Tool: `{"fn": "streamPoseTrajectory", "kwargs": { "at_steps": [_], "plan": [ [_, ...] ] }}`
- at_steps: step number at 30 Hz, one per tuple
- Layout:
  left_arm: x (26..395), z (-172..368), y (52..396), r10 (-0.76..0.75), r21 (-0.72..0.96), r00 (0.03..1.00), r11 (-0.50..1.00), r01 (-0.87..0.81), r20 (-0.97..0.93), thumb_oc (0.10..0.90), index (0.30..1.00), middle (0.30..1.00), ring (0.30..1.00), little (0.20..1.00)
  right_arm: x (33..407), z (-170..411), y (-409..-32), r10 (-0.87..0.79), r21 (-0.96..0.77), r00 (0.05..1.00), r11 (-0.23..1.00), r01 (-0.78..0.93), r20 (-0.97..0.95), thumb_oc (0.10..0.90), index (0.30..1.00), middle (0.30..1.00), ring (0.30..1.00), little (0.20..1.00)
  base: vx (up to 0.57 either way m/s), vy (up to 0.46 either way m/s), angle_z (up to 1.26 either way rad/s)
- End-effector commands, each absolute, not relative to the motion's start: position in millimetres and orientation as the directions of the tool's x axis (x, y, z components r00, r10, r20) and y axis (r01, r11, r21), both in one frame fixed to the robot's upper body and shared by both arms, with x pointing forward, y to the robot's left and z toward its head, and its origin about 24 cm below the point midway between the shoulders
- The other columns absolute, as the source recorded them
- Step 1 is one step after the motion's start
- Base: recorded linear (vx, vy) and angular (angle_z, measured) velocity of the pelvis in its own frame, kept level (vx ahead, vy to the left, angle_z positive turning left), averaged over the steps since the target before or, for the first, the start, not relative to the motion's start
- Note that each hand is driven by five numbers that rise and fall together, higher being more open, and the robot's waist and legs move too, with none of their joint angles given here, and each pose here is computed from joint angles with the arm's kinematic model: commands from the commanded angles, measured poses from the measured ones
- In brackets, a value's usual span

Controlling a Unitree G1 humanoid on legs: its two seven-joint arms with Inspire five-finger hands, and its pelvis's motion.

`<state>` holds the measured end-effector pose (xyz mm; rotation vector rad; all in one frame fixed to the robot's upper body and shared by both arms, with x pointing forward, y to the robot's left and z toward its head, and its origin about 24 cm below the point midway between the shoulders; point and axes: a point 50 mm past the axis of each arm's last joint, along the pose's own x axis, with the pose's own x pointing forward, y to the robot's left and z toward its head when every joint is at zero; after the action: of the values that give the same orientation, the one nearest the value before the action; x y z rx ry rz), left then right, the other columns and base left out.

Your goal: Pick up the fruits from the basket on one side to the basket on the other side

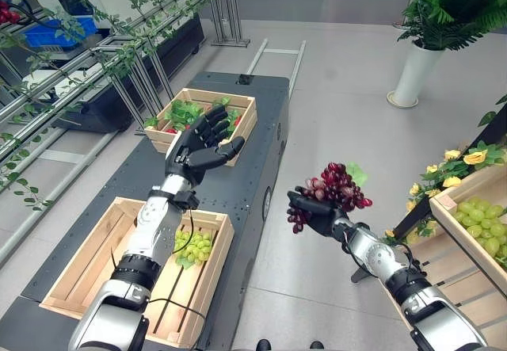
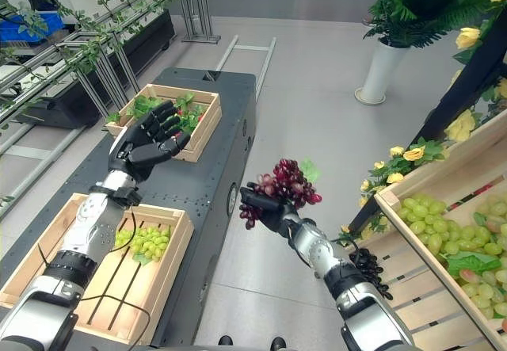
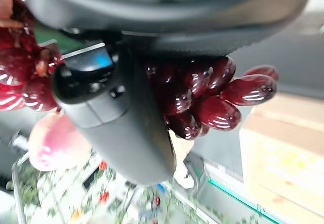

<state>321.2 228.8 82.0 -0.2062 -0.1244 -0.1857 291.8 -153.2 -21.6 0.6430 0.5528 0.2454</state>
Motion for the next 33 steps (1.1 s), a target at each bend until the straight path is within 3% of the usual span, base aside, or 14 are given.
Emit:
{"fn": "streamPoseTrajectory", "kwargs": {
  "at_steps": [1,7,12,22,33],
  "plan": [
    [321,95,248,-0.146,-0.164,0.953,0.967,0.194,0.265,0.800,0.900,0.900,0.900,0.900,303,0,-161,0.380,0.631,0.903,0.756,-0.176,-0.203,0.400,0.300,0.300,0.300,0.300,0.06,0.034,-0.09],
    [293,55,251,-0.127,-0.195,0.977,0.968,0.159,0.170,0.800,0.900,0.900,0.900,0.900,272,-34,-184,0.313,0.619,0.901,0.783,-0.066,-0.300,0.400,0.300,0.300,0.300,0.300,0.03,0.039,-0.16],
    [285,34,251,-0.021,-0.283,0.991,0.957,0.059,0.134,0.800,0.900,0.900,0.900,0.900,262,-49,-203,0.248,0.608,0.905,0.794,0.015,-0.347,0.400,0.300,0.300,0.300,0.300,-0.07,0.021,-0.30],
    [303,44,226,0.045,-0.412,0.969,0.909,0.062,0.244,0.800,0.900,0.900,0.900,0.900,301,-12,-226,0.117,0.596,0.967,0.802,0.042,-0.225,0.400,0.300,0.300,0.300,0.300,-0.18,0.010,-0.15],
    [317,72,201,0.000,-0.430,0.940,0.889,0.155,0.340,0.800,0.900,0.900,0.900,0.900,332,39,-262,-0.073,0.577,0.991,0.808,0.123,-0.109,0.400,0.300,0.300,0.300,0.300,-0.13,0.027,-0.03]
  ]
}}
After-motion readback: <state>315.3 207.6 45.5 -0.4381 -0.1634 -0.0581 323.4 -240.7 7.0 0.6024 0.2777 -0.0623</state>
